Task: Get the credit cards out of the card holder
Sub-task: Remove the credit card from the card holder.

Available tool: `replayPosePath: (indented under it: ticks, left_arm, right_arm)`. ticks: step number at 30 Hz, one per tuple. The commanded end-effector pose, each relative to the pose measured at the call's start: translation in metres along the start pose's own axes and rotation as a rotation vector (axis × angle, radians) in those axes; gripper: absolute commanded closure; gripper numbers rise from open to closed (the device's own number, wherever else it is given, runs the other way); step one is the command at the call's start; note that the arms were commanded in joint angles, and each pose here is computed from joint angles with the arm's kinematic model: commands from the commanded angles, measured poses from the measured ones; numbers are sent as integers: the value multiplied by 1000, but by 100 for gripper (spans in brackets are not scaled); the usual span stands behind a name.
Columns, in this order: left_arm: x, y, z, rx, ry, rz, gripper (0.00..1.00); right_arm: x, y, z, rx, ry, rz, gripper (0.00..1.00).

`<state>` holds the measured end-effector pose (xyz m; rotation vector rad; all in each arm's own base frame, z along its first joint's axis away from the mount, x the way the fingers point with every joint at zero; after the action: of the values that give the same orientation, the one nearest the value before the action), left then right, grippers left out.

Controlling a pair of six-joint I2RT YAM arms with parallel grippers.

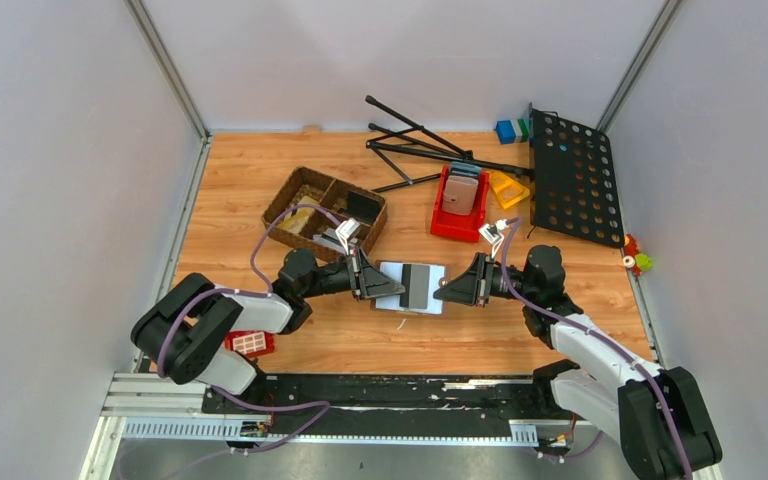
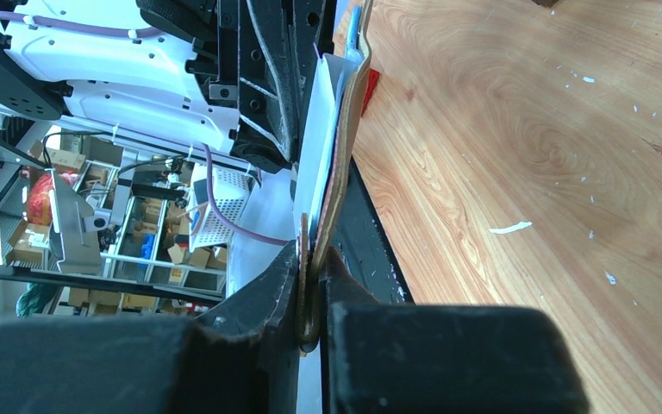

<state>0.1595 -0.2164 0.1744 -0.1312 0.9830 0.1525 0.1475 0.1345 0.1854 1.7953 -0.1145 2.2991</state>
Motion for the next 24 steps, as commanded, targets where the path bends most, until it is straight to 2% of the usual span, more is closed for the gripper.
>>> replayPosePath:
  ticks: [1,17,24]
  left_arm:
    - [-7,4,4,-22,-68,-13,100]
    - [-6,6,5,-15,-78,27,100]
    - [0,20,10,-11,-112,143,100]
  right_arm:
    - [3,2,0,11,42,33,100]
    - [4,4,1,5,46,36,100]
    - [-5,11,5,-25,24,-9,100]
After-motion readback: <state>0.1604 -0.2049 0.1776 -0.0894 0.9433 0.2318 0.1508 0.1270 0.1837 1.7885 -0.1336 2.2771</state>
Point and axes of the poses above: each gripper's point midway between its finger pads, its own y axis back along the fingers, its own x axis along the line the jaws close on, z = x × y, the point moved 10 cm from there along y, back along the fingers, and after that the axes turned 15 degrees about -y, right-handed, at the moved point
